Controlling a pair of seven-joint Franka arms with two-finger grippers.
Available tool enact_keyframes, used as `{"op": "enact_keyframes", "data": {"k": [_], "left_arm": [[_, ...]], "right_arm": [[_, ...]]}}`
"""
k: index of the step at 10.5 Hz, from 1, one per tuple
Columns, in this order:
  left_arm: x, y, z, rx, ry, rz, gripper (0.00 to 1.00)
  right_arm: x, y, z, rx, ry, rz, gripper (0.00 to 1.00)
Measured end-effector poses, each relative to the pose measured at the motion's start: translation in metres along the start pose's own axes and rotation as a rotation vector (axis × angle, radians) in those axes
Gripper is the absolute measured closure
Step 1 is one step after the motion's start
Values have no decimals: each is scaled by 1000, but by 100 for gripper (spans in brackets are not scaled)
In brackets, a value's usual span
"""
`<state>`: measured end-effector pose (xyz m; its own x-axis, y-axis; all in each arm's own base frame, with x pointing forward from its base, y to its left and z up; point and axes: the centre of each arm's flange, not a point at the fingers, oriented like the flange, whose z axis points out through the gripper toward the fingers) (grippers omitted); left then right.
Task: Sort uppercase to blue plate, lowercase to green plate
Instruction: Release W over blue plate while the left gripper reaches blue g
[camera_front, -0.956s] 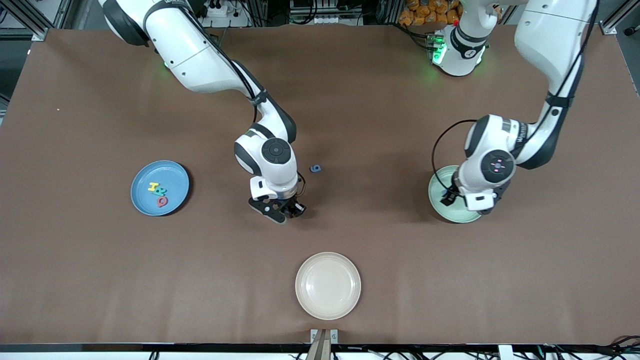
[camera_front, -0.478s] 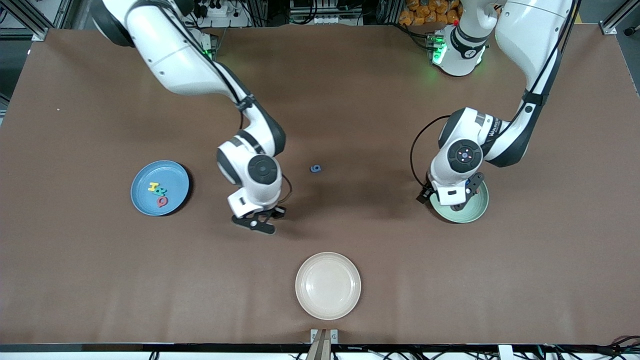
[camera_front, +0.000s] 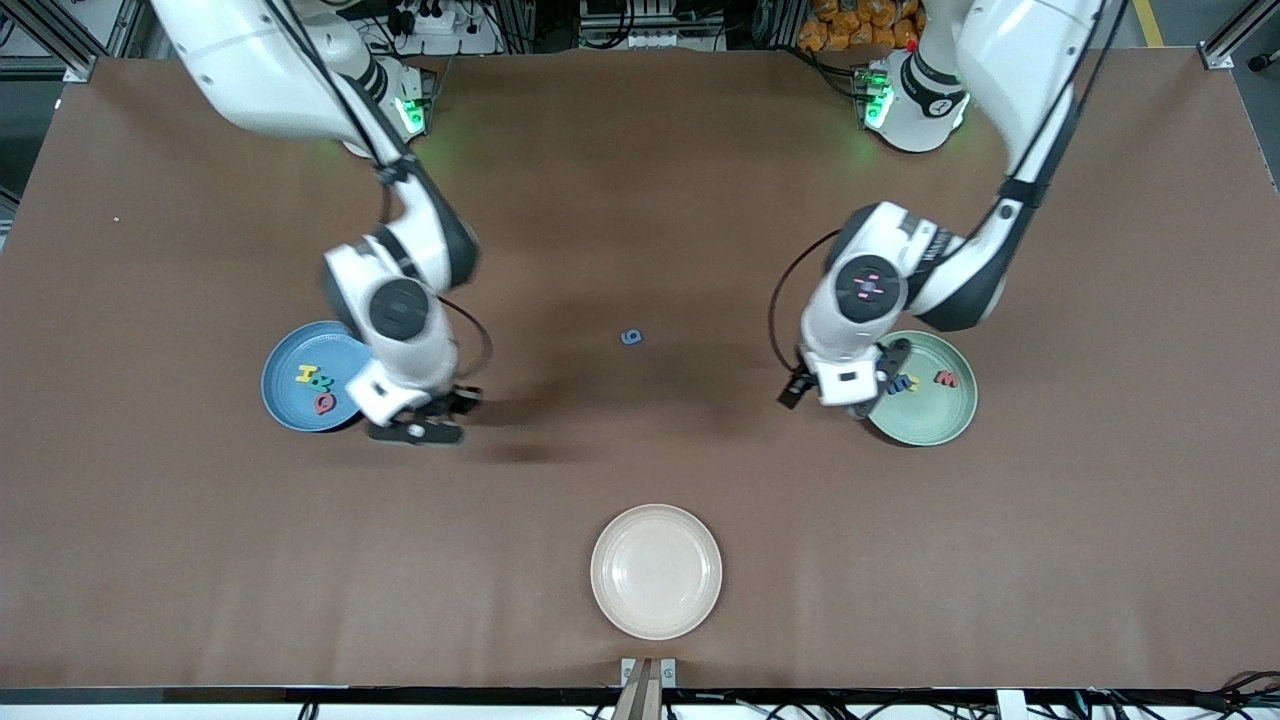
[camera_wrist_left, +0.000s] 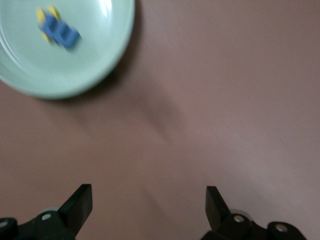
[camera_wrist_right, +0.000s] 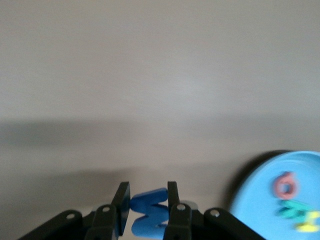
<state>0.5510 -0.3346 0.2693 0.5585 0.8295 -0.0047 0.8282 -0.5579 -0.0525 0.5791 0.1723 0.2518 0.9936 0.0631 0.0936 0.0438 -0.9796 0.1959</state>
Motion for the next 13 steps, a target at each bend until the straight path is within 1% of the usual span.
{"op": "enact_keyframes", "data": {"k": [2,3,4,6,8,9,10,11,12,13], "left_arm": [[-49,19,13,-5,-14,-111,0],[-70,25,20,-3,-20,-179,0],[-86,30,27,0,-25,-258,0],[-125,33,41,7,-33,-421,0],[-173,33,44,-35,-65,-567,0],[-196,31,45,-51,-81,-619,0],[-215,28,47,-60,-93,-649,0],[-228,26,51,-65,-100,-665,0],[-233,25,56,-69,-101,-681,0],[-232,25,65,-75,-92,-697,0]], "right_arm": [[-43,94,22,-10,5,-64,65],[-59,125,26,-9,11,-86,65],[-70,142,30,-6,18,-97,65],[-82,149,36,3,29,-105,65],[-83,147,36,5,33,-110,65],[-83,147,36,6,34,-110,65],[-83,147,37,6,34,-110,61],[-83,147,37,6,34,-110,60],[-83,147,37,7,34,-106,50],[-83,147,37,8,34,-104,37]]}}
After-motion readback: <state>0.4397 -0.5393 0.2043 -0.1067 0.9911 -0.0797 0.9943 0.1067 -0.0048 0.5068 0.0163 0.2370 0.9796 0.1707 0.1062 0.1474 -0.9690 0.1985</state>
